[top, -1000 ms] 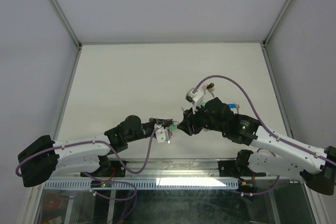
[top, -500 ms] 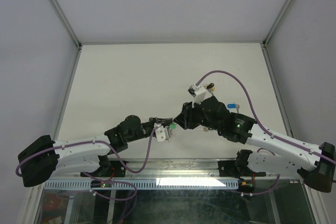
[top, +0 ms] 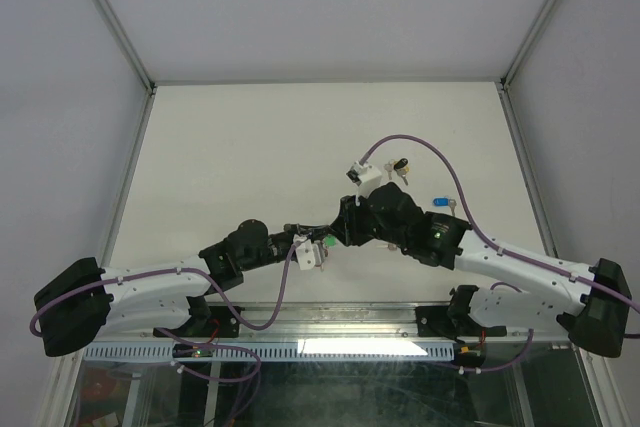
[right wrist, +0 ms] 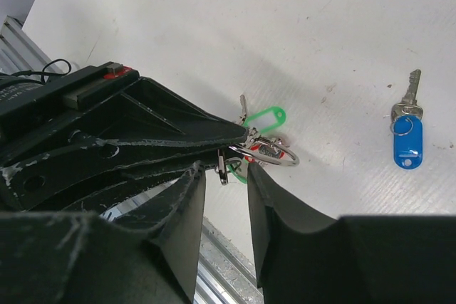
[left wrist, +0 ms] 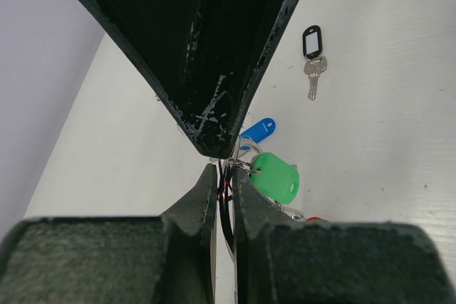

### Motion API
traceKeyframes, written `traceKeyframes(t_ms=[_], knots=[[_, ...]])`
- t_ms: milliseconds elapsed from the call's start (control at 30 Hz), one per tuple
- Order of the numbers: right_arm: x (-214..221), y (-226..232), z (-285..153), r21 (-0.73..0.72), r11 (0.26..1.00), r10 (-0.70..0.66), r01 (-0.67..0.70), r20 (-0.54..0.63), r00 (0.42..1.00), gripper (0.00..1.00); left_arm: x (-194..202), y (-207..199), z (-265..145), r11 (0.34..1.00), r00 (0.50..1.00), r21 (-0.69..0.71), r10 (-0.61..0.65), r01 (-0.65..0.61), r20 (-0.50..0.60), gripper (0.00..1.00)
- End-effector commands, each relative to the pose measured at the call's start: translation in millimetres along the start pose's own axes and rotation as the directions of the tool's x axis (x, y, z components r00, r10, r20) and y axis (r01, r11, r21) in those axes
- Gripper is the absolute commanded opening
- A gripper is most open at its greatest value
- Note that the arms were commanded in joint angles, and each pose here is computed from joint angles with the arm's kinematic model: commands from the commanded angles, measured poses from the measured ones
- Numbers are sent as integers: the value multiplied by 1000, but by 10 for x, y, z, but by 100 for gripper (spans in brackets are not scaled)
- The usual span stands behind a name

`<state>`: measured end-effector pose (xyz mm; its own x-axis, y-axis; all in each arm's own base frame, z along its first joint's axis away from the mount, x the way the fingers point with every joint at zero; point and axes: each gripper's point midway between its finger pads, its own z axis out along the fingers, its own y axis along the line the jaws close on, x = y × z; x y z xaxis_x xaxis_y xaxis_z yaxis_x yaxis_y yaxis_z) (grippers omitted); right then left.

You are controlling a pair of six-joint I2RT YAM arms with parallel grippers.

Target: Put the keys on the keyring

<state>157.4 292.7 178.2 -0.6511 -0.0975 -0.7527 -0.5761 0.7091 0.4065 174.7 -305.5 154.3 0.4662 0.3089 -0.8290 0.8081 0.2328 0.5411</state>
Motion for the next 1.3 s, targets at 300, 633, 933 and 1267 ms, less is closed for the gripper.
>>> traceKeyframes(t_ms=[300,633,933,1267], knots=[[-87,113,97,-41,999,-4,5,28,1000,21,-220,173,21,998,997,-57,8,-4,75,0],[-168,133,55,-46,998,-43,45,48,998,0,-233,184,13,998,997,-63,9,-4,81,12],[-382,-75,-167,78,994,-82,72,121,989,0,-329,266,-76,993,992,-116,7,8,128,35],[-592,-43,-361,73,995,-87,74,204,975,0,-463,345,-175,988,984,-154,-5,33,180,36]])
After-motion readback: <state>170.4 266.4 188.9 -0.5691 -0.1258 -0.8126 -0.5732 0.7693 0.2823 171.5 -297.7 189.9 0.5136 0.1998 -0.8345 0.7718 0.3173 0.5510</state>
